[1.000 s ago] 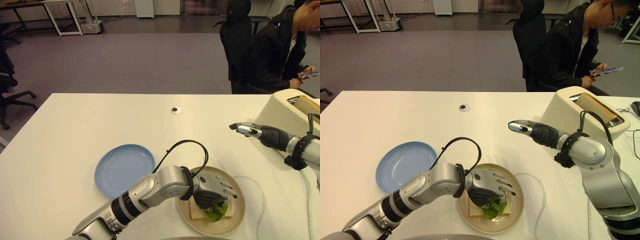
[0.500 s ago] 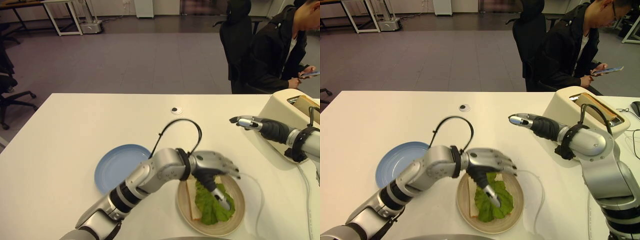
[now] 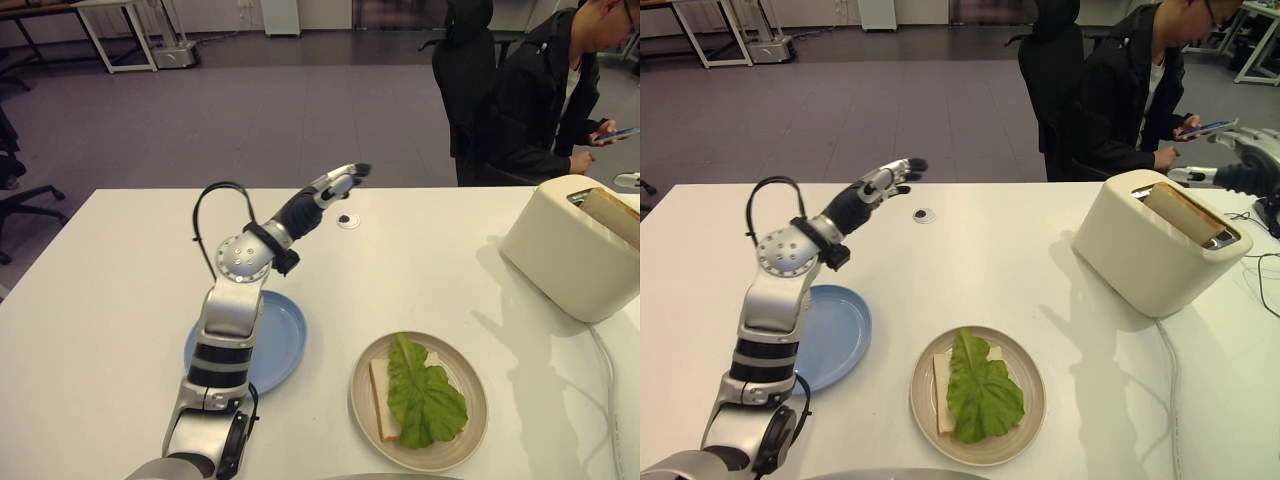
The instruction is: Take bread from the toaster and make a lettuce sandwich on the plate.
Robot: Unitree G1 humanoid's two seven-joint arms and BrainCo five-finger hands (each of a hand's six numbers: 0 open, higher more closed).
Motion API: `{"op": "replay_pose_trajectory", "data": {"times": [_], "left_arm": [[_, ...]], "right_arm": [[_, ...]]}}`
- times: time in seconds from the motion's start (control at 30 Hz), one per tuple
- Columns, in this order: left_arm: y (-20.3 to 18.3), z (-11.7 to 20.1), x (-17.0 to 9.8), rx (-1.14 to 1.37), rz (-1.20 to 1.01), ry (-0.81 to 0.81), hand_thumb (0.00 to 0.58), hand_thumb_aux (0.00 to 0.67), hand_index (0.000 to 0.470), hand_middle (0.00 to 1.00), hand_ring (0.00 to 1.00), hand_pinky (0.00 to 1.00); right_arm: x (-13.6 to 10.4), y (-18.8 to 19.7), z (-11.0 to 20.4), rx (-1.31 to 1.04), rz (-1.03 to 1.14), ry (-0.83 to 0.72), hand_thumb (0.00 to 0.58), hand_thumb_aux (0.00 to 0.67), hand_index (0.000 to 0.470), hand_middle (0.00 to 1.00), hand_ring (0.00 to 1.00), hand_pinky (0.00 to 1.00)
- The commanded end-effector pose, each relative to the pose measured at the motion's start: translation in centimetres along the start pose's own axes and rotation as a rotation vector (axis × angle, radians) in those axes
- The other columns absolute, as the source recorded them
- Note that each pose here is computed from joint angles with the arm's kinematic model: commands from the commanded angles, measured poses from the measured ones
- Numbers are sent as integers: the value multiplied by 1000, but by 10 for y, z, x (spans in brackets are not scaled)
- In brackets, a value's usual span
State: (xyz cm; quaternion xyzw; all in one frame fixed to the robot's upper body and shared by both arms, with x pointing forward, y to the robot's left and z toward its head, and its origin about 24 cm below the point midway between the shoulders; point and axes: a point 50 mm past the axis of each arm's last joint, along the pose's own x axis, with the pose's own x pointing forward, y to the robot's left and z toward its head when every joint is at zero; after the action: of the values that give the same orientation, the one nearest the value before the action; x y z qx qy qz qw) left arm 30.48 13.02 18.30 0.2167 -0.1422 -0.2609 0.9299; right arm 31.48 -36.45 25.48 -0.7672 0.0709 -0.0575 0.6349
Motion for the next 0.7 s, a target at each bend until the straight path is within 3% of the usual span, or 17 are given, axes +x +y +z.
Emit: {"op": "replay_pose_trajectory", "data": {"times": [0.03, 0.2, 0.67, 0.7], "left_arm": [[1, -2, -10, 1, 28, 27, 0, 0, 0, 0, 0, 0], [1, 1, -9, 1, 14, 24, 0, 0, 0, 0, 0, 0], [2, 4, -10, 21, 5, 9, 0, 0, 0, 0, 0, 0], [2, 4, -10, 22, 6, 9, 0, 0, 0, 0, 0, 0]], "right_arm": [[14, 10, 5, -71, 39, -31, 0, 0, 0, 0, 0, 0], [15, 23, 6, -87, 95, -58, 0, 0, 0, 0, 0, 0], [8, 49, -23, -202, 253, 67, 0, 0, 0, 0, 0, 0], [8, 51, -23, -203, 266, 70, 244, 160, 112, 0, 0, 0]]}}
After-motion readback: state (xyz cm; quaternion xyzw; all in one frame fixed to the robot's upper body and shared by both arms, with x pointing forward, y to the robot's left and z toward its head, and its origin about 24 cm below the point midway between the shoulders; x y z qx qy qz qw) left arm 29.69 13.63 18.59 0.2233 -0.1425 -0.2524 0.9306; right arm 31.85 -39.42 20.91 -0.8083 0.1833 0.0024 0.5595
